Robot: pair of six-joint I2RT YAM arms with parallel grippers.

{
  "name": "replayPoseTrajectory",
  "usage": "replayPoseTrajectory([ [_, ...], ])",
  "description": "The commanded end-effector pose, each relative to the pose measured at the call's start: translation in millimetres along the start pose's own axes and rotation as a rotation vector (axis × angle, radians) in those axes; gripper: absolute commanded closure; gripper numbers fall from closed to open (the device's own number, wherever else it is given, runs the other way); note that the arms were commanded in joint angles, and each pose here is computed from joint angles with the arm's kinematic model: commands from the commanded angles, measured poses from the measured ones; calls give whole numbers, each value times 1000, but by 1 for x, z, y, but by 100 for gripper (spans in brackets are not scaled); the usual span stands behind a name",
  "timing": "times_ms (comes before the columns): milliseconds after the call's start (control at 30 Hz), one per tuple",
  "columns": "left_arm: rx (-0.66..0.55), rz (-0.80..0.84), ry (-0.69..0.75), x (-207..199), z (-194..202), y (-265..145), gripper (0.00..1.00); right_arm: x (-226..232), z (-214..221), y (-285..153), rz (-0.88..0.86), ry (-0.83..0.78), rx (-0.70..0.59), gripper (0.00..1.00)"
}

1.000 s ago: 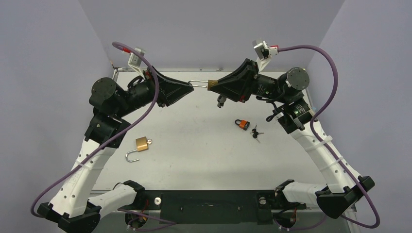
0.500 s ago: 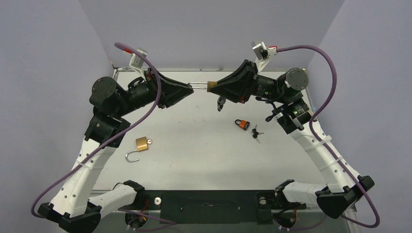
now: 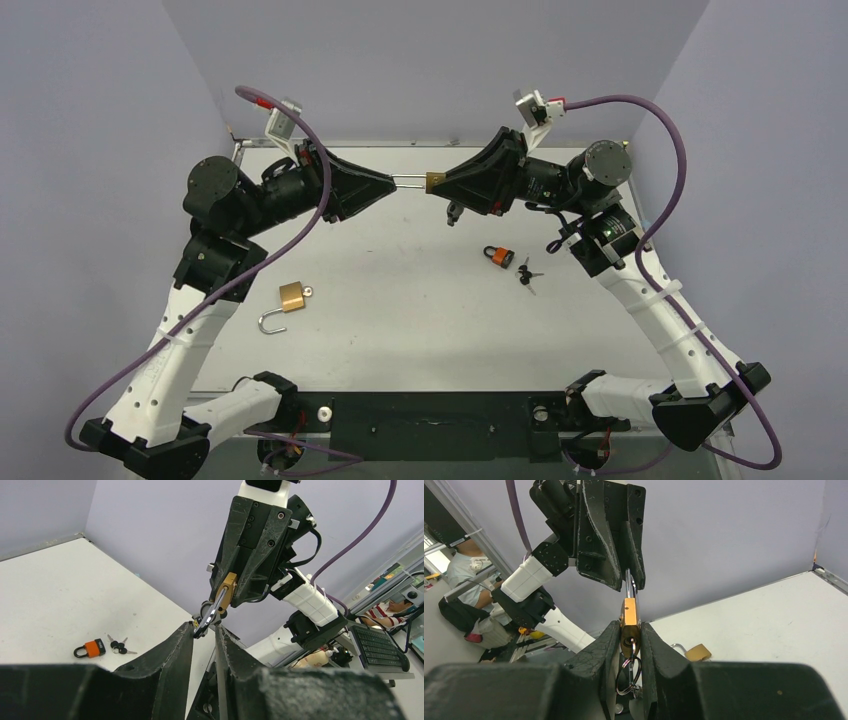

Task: Lock with the key
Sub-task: Lock the lock.

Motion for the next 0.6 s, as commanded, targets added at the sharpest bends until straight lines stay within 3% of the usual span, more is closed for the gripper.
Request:
replayPoseTrajectory([
  [0,-39,48,53,-10,-15,-2,82,18,-6,-4,-45,-72,-25,100],
  [233,-33,33,53,-7,-11,-1,100,17,-4,-2,-47,-65,-13,100],
  [567,-38,51,68,-3,-6,1,100,17,4,5,-43,-37,-9,100],
])
Point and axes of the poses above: each gripper's point midway between its finger pads, its own y axis out along the fingers, its own x axis along the line the jaws close on, z = x × y, the point moved 9 cm from there along -y, back along the fingers, and after that the axes turned 12 degrees about y, right-handed, at the moved point
